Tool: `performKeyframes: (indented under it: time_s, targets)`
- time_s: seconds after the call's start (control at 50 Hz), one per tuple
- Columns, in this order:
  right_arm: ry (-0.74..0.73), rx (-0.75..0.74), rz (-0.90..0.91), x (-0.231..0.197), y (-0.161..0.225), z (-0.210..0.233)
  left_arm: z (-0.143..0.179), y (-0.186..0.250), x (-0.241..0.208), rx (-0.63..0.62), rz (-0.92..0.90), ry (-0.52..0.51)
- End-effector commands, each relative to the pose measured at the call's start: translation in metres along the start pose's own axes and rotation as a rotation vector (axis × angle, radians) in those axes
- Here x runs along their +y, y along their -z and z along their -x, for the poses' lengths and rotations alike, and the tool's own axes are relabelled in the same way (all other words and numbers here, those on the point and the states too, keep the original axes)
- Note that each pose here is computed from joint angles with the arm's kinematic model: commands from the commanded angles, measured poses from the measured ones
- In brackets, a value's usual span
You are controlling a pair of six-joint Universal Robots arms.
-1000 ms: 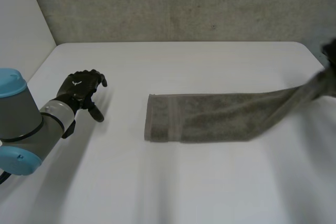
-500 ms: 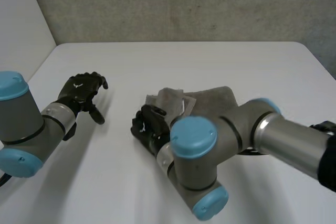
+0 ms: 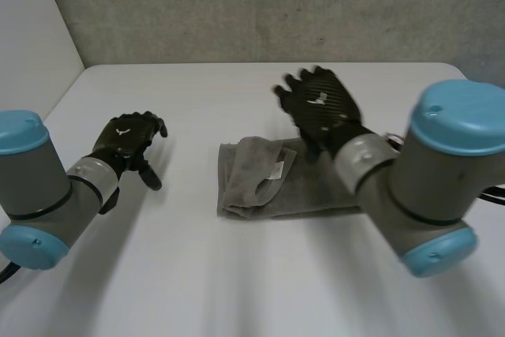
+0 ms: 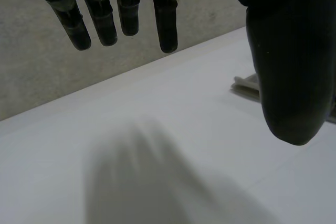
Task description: Fold the towel.
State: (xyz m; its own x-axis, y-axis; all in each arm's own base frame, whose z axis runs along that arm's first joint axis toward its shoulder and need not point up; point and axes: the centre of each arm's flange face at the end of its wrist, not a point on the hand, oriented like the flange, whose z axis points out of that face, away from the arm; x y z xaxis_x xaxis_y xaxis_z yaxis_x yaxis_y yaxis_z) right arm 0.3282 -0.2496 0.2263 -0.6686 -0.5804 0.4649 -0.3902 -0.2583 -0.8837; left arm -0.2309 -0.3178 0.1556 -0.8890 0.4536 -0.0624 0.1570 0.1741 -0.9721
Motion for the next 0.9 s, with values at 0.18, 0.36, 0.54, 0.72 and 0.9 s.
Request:
performKeyframes:
  time_s: [0.18, 0.36, 0.54, 0.72, 0.9]
  targets:
    - [-0.121, -0.015, 0.259, 0.103, 0.017, -0.035, -0.09, 0.013, -0.015, 0.325, -0.065, -0.025]
    - [-0.117, -0.031, 0.259, 0.114, 0.019, -0.023, -0.137, 0.013, 0.003, 0.454, -0.04, -0.009]
    - [-0.105, -0.028, 0.258, 0.123, 0.017, -0.017, -0.143, 0.003, 0.019, 0.463, -0.01, -0.003]
    - [-0.103, -0.026, 0.259, 0.123, 0.018, -0.017, -0.13, -0.012, 0.01, 0.338, -0.055, 0.071]
    - [-0.099, -0.031, 0.267, 0.126, 0.019, -0.015, -0.086, -0.025, 0.007, 0.034, -0.093, 0.139]
